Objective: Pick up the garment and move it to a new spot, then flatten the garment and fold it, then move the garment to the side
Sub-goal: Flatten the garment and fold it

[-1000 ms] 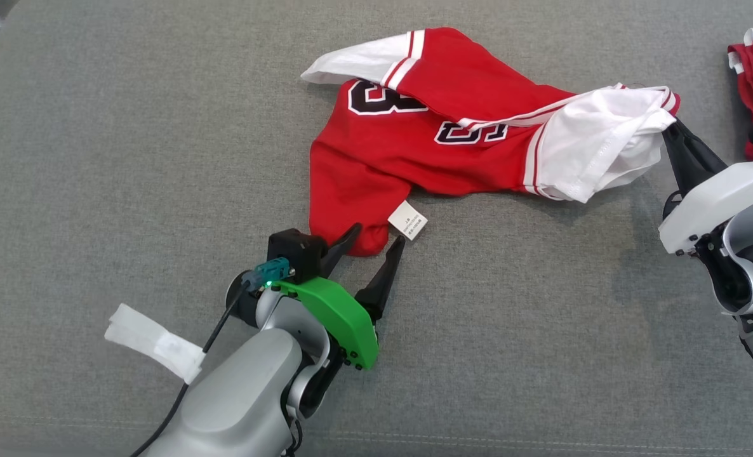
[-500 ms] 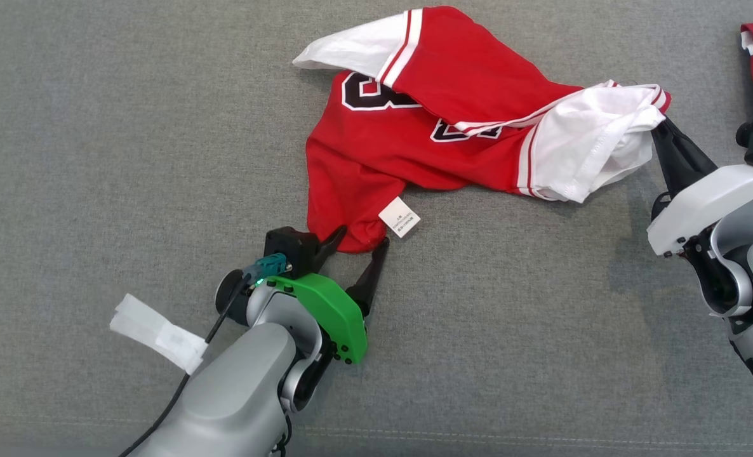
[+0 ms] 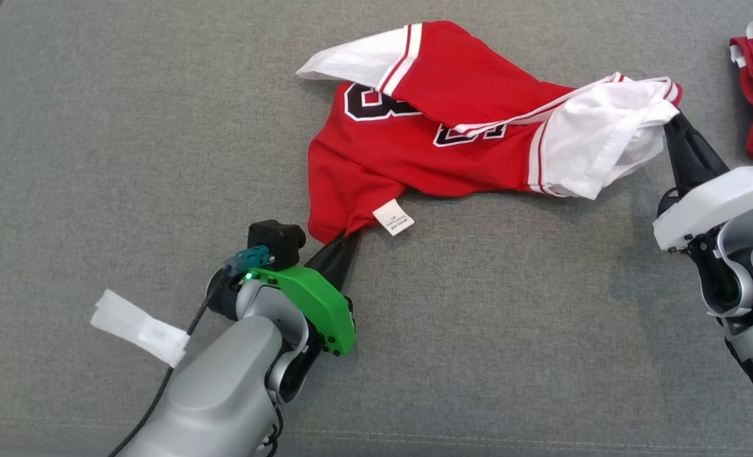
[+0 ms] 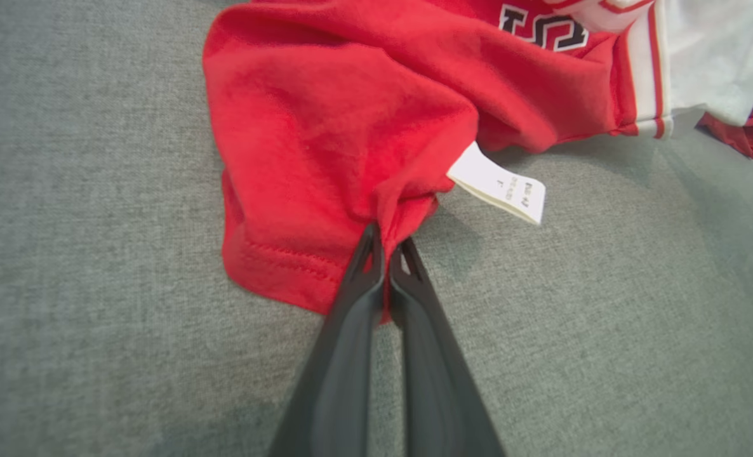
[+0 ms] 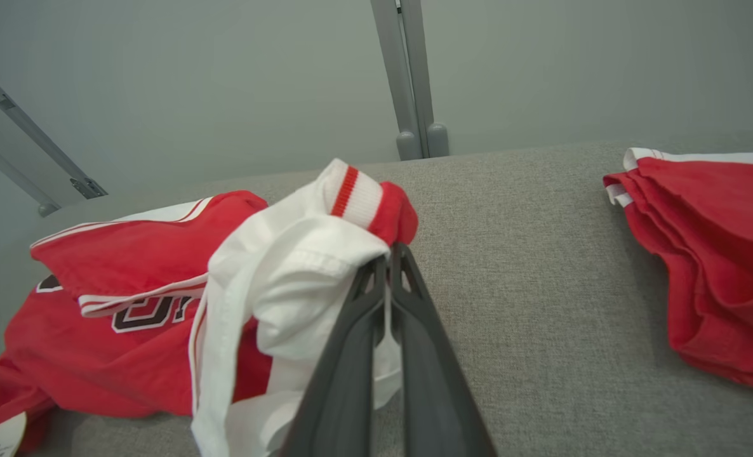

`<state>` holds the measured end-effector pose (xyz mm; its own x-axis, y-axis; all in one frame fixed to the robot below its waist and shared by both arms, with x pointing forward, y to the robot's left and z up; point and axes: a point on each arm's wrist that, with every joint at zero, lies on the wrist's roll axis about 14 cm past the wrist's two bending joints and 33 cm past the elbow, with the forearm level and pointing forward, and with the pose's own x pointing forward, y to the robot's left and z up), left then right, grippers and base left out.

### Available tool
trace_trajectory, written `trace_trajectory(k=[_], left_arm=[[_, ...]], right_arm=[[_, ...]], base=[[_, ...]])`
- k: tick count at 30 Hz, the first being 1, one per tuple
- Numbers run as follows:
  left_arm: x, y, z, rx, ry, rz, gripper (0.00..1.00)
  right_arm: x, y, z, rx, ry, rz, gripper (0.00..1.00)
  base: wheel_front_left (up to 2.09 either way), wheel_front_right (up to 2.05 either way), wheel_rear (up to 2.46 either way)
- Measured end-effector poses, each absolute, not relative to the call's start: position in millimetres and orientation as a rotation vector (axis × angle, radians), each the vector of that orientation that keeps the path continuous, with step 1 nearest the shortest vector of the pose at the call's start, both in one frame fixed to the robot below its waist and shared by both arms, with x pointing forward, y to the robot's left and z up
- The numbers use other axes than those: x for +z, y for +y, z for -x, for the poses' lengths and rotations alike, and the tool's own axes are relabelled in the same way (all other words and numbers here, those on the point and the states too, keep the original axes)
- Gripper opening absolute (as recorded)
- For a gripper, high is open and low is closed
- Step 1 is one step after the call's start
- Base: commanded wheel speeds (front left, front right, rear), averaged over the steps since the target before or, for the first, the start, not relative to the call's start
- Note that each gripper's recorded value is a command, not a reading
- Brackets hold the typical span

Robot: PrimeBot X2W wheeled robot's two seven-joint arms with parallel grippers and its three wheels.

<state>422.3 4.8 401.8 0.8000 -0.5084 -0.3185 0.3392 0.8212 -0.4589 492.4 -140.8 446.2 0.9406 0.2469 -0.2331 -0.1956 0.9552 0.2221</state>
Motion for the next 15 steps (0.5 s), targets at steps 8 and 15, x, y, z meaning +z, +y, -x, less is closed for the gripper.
trace_trajectory(k=[8,15], left_arm=[[440.2,44.9,-436.6,-0.428,0.336,0.500,0.00],[508.4,51.7,-429.6,-0.523,0.182,0.606,0.00]], right_arm=[[415.1,-143.2,-447.2,0.158,0.360,-0.351,0.00],[426.1,-91.5,-405.3,0.259,0.386,-0.645,0.00]], base=[[0.00,0.00,0.00],[0.00,0.00,0.00]])
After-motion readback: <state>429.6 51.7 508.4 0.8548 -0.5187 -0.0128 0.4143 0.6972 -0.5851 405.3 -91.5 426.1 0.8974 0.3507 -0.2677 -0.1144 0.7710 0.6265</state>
